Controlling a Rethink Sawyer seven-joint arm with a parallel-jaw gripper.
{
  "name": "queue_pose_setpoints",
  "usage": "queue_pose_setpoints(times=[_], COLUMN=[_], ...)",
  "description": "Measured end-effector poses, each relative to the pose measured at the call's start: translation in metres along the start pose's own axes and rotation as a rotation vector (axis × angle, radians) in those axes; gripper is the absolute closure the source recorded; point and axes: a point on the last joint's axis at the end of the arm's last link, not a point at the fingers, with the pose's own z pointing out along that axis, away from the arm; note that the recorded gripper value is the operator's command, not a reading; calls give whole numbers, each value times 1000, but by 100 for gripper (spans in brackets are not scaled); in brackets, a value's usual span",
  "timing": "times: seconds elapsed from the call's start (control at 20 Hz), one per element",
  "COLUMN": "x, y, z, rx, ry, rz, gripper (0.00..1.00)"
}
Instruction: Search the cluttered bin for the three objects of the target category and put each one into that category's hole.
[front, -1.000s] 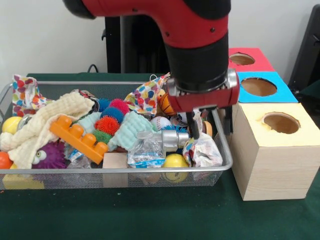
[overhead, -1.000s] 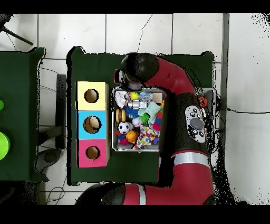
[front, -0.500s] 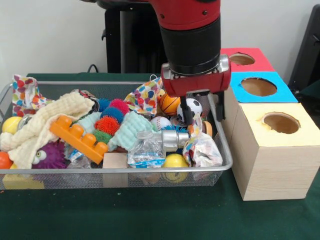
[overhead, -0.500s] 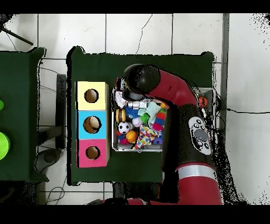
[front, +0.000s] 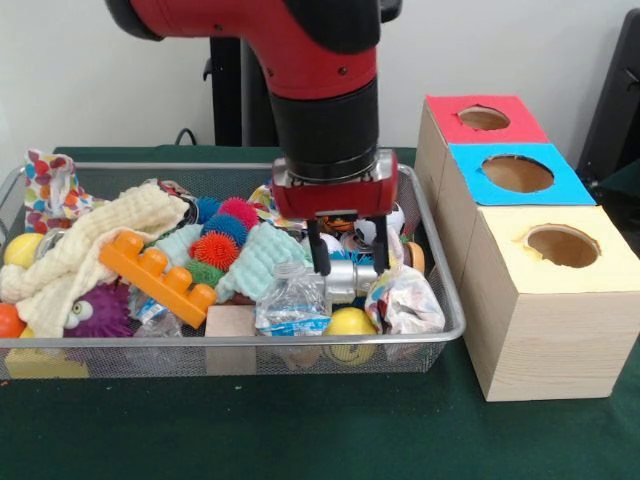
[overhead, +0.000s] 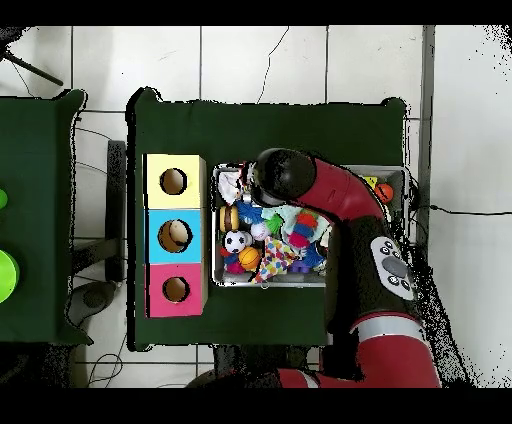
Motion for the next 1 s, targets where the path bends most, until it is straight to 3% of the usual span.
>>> queue_pose_setpoints(times=[0.5, 0.7, 1.0], x=[24, 28, 27], y=[2, 23, 73], z=[35, 44, 53], rx=[0, 4, 15], ry=[51, 60, 54], rz=[-9, -40, -118], gripper=[0, 0, 0])
